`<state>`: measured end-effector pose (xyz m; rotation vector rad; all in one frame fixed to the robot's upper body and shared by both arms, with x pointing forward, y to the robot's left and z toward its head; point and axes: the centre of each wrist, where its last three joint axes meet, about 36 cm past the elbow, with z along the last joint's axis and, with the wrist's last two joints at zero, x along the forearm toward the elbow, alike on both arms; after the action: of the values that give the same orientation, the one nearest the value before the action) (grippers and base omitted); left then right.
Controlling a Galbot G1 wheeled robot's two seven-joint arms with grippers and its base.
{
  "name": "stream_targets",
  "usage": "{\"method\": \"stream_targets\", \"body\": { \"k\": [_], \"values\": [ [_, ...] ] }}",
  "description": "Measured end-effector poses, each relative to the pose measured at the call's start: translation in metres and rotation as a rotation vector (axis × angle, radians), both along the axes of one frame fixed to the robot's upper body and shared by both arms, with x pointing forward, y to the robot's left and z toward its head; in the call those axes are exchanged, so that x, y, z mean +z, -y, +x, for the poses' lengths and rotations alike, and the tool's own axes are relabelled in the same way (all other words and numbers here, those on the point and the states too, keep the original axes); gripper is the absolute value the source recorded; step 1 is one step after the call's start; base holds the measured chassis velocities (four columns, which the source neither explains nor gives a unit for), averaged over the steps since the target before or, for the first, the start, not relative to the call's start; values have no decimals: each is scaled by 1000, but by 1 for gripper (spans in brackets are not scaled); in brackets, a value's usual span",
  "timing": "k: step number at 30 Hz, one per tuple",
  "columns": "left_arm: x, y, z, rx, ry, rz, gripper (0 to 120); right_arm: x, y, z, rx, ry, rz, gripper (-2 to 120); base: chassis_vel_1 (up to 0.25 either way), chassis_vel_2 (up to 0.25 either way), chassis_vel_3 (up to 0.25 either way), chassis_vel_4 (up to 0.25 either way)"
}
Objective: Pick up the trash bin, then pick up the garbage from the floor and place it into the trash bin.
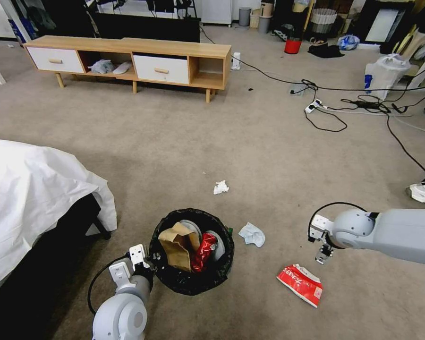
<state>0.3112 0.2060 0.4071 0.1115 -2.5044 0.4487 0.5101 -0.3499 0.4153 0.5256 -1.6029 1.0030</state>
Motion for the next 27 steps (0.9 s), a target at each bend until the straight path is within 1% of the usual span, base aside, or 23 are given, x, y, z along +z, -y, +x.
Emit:
{"method": "stream_targets", "body": {
  "k": [5, 13, 22, 27],
  "values": [
    [1, -2, 1, 1, 4, -1, 2, -4, -13, 4, 18, -6, 2, 100, 0, 0, 0, 0],
    [2, -3, 2, 0, 8, -3, 2, -7, -22, 6, 24, -11, 3, 100, 0, 0, 0, 0],
    [2, -5, 5, -3, 13, -6, 2, -21, -39, 1, 43, -36, 7, 100, 0, 0, 0, 0],
    [2, -7, 6, 0, 12, -6, 2, -36, -45, -2, 53, -57, 3, 100, 0, 0, 0, 0]
  ]
}}
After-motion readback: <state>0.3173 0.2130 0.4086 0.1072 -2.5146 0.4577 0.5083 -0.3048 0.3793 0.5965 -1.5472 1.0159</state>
